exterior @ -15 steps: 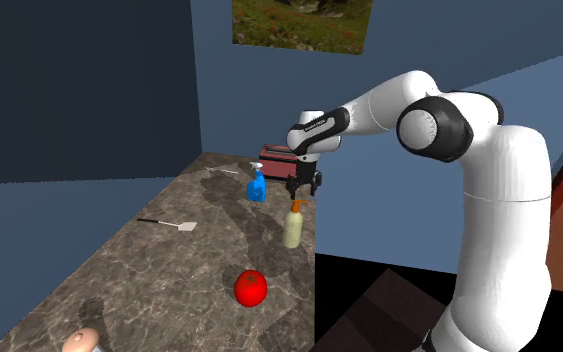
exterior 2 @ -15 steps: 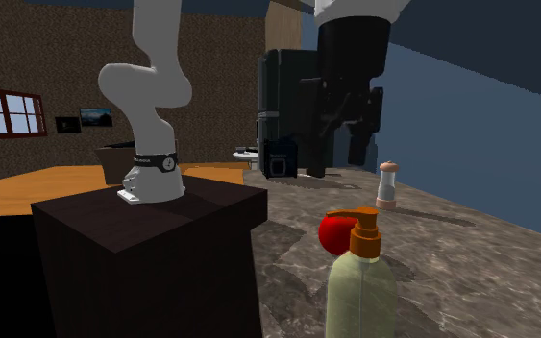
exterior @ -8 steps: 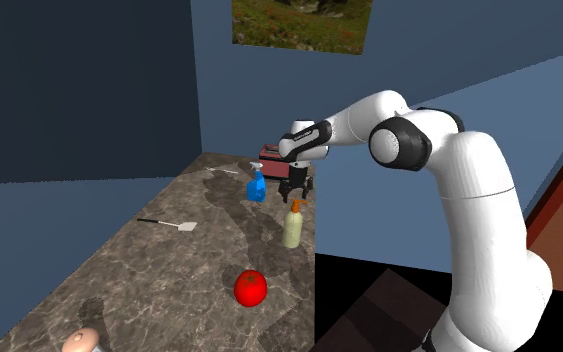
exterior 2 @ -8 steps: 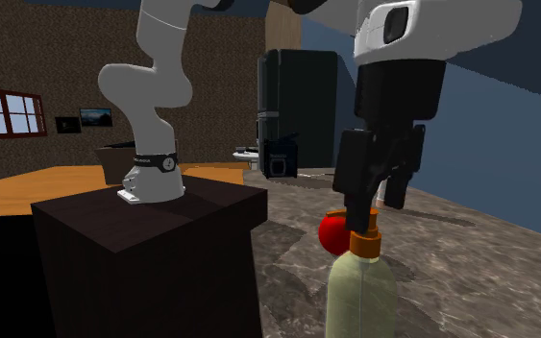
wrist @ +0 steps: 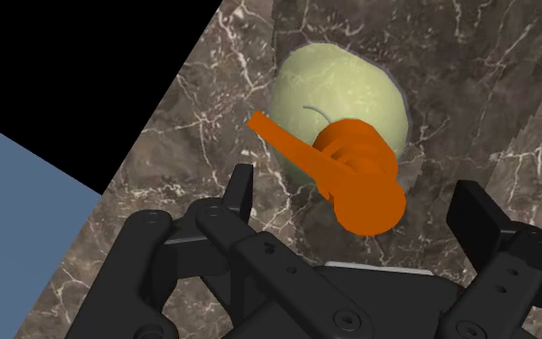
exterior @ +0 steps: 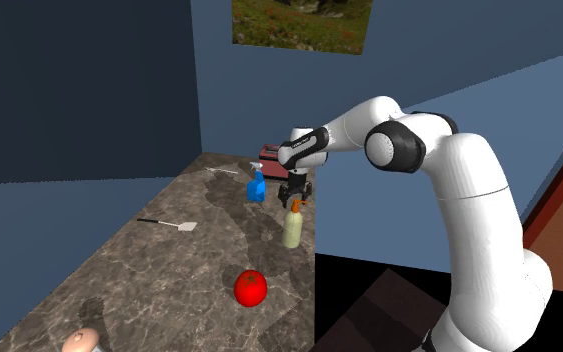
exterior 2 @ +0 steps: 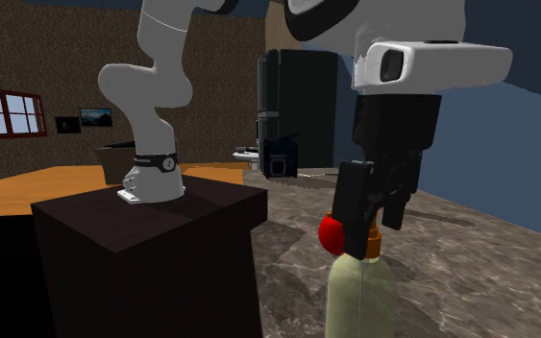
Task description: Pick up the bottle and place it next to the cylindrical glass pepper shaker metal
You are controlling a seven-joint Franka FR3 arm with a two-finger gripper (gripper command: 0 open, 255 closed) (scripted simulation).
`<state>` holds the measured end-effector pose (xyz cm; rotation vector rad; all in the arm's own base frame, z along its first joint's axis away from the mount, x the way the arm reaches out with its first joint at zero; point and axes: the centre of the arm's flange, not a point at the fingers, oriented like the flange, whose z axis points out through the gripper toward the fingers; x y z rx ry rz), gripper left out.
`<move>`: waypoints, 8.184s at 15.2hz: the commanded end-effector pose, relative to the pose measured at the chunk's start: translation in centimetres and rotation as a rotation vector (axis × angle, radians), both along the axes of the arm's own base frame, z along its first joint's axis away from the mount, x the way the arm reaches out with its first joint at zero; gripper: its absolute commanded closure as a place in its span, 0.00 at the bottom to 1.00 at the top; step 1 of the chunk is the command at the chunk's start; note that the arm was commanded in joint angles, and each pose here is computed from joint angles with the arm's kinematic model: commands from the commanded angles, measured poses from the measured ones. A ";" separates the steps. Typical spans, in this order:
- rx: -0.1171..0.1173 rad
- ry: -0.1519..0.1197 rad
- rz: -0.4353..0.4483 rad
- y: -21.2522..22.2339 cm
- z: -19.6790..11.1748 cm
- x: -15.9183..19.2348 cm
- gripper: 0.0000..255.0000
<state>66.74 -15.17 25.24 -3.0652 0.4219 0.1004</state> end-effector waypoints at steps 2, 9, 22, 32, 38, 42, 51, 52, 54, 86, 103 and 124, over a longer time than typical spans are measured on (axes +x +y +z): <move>0.000 0.000 0.000 0.0 0.0 0.0 0.00; 0.000 0.000 0.000 0.0 -0.1 0.0 1.00; 0.000 0.000 0.000 0.0 3.6 0.0 1.00; 0.000 0.000 0.000 0.0 8.9 0.0 1.00; 0.000 0.000 0.000 0.0 12.1 0.0 1.00; 0.000 0.000 0.000 0.0 14.2 0.0 1.00; 0.000 0.000 0.000 0.0 19.0 0.0 1.00; 0.000 0.000 0.000 0.0 19.5 0.0 1.00; 0.000 0.000 0.000 0.0 20.5 0.0 1.00; 0.000 0.000 0.000 14.9 30.8 -5.3 1.00; 0.000 0.000 0.000 36.1 30.9 -12.8 1.00; 0.000 0.000 0.000 62.2 30.9 -22.1 1.00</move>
